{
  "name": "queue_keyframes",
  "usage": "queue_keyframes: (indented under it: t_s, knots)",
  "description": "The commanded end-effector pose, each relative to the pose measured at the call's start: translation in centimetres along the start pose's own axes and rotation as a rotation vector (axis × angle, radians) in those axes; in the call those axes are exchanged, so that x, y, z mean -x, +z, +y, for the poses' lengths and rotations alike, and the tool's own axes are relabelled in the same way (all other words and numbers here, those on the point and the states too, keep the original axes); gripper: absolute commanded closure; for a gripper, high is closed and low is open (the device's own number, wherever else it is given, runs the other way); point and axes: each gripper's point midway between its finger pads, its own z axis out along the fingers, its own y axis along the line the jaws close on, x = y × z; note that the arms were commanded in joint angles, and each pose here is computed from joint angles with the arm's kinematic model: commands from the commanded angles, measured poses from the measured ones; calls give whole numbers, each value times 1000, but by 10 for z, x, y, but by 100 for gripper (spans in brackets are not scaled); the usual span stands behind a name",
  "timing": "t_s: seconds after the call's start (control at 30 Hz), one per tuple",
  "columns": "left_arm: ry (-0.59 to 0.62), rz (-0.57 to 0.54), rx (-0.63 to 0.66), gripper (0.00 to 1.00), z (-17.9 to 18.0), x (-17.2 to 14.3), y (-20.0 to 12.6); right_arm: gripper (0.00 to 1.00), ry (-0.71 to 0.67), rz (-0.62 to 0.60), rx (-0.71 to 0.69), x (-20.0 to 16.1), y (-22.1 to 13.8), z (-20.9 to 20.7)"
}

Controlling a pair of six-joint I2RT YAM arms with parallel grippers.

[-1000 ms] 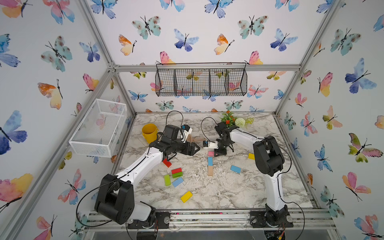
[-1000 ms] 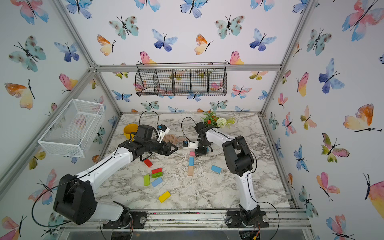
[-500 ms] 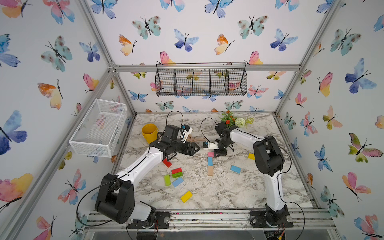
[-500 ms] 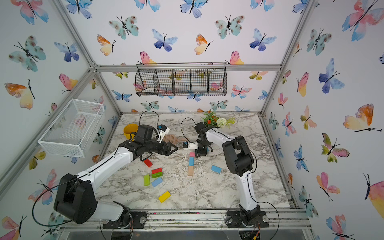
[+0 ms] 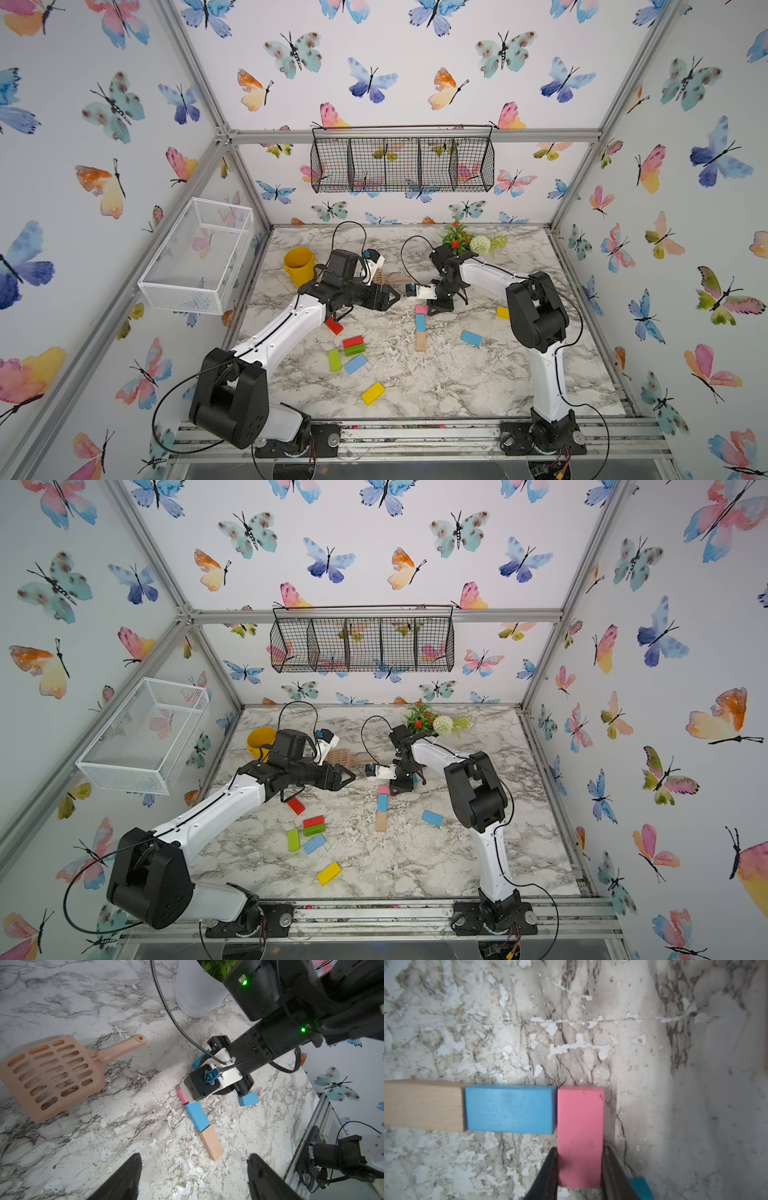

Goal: Assemble the letter c with building blocks
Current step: Assemble the building block at the center of the board.

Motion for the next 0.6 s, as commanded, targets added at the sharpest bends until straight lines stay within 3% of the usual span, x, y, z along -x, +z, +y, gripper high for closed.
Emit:
queue_keyframes:
  t_s: [0.0,0.13,0.37,0.57]
  knots:
    - [11,-15,-21,19,-9,7,-6,76,-6,1,10,-2,-10,8]
    - [11,-13,-24,19,-10,7,-6,74,-9,1,2,-2,-11,6]
    - [9,-10,-26,20,-10,7,-5,58,-13,0,-17,-2,-14,4]
    - [8,-10,-26,20,-9,7,-4,51,-28,-32,-45,3,-19,4]
